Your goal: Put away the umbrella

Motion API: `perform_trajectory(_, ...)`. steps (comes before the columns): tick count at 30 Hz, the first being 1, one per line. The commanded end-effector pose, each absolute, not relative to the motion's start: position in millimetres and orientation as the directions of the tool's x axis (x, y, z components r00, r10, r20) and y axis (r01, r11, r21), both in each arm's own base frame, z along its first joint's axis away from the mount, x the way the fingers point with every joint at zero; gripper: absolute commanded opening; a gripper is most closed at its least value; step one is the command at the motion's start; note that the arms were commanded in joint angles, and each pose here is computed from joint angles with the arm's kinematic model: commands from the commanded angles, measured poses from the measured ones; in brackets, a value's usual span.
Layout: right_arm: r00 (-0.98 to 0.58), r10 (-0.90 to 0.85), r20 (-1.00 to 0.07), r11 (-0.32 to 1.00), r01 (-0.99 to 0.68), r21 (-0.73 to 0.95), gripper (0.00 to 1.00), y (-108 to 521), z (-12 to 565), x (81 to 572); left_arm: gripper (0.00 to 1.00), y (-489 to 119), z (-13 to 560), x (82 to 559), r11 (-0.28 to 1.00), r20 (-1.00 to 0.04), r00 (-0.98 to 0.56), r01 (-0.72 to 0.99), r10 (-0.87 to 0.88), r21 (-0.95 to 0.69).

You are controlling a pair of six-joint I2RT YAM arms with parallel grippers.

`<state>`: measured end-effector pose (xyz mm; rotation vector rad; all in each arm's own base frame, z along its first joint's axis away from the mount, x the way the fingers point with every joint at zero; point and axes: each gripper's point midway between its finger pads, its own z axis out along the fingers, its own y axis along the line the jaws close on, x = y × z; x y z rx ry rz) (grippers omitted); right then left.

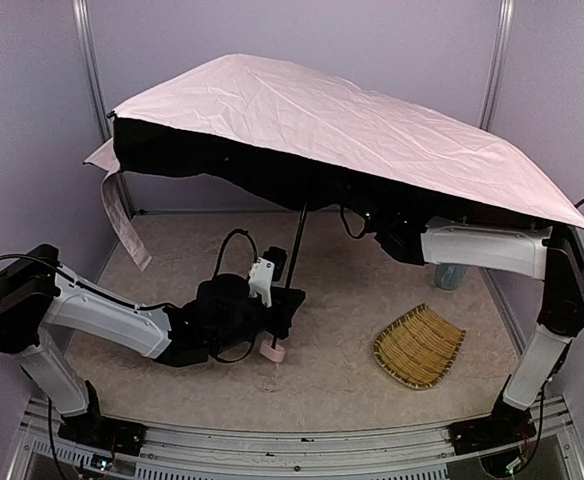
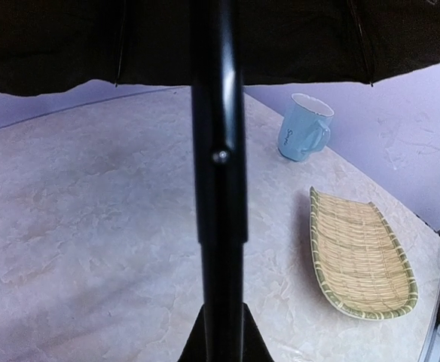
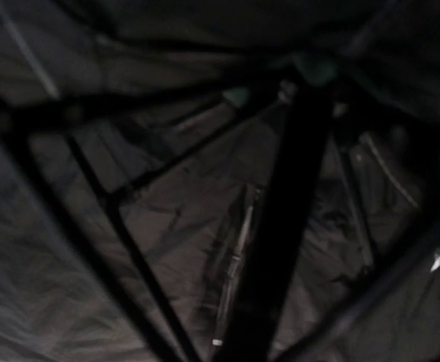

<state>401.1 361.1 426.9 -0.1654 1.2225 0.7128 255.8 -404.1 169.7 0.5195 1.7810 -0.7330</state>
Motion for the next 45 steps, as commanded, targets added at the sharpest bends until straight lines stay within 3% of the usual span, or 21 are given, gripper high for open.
perform_trajectory(1, 0.136, 0.454, -0.880, 0.768, -0.560, 0.310, 0.54, 346.2, 430.6, 402.6, 0.00, -402.2, 236.3, 261.7, 0.706, -0.965, -0.182, 0.658, -0.188, -0.262)
perform_trajectory(3, 0.128, 0.458, -0.880, 0.765, -0.560, 0.317, 0.59, 345.7, 425.5, 401.0, 0.00, -401.6, 236.3, 263.5, 0.717, -0.965, -0.178, 0.646, -0.192, -0.262)
perform_trajectory(7, 0.126, 0.460, -0.879, 0.769, -0.551, 0.324, 0.59, 341.2, 419.9, 399.0, 0.00, -397.0, 232.0, 268.6, 0.761, -0.971, -0.152, 0.602, -0.185, -0.240)
perform_trajectory(13, 0.140, 0.448, -0.883, 0.771, -0.561, 0.303, 0.44, 342.3, 428.5, 400.7, 0.00, -397.1, 220.3, 271.1, 0.792, -0.977, -0.141, 0.571, -0.162, -0.214)
perform_trajectory(22, 0.134, 0.476, -0.869, 0.763, -0.555, 0.332, 0.42, 329.3, 435.7, 414.3, 0.00, -402.1, 205.2, 272.8, 0.809, -0.984, -0.139, 0.563, -0.110, -0.170)
perform_trajectory(30, 0.101, 0.478, -0.873, 0.744, -0.575, 0.341, 0.23, 334.2, 430.4, 417.0, 0.00, -403.3, 205.7, 274.2, 0.814, -0.986, -0.133, 0.559, -0.101, -0.159)
perform_trajectory(40, 0.056, 0.455, -0.889, 0.726, -0.601, 0.334, 0.36, 343.4, 420.2, 419.0, 0.00, -401.4, 211.1, 274.7, 0.818, -0.988, -0.121, 0.555, -0.100, -0.151)
perform_trajectory(42, 0.048, 0.456, -0.889, 0.721, -0.606, 0.336, 0.35, 344.4, 417.1, 418.2, 0.00, -401.6, 210.7, 274.4, 0.817, -0.988, -0.122, 0.556, -0.099, -0.151)
perform_trajectory(45, 0.047, 0.456, -0.889, 0.725, -0.598, 0.340, 0.26, 342.7, 414.7, 419.5, 0.00, -401.1, 210.4, 274.3, 0.818, -0.987, -0.124, 0.555, -0.099, -0.152)
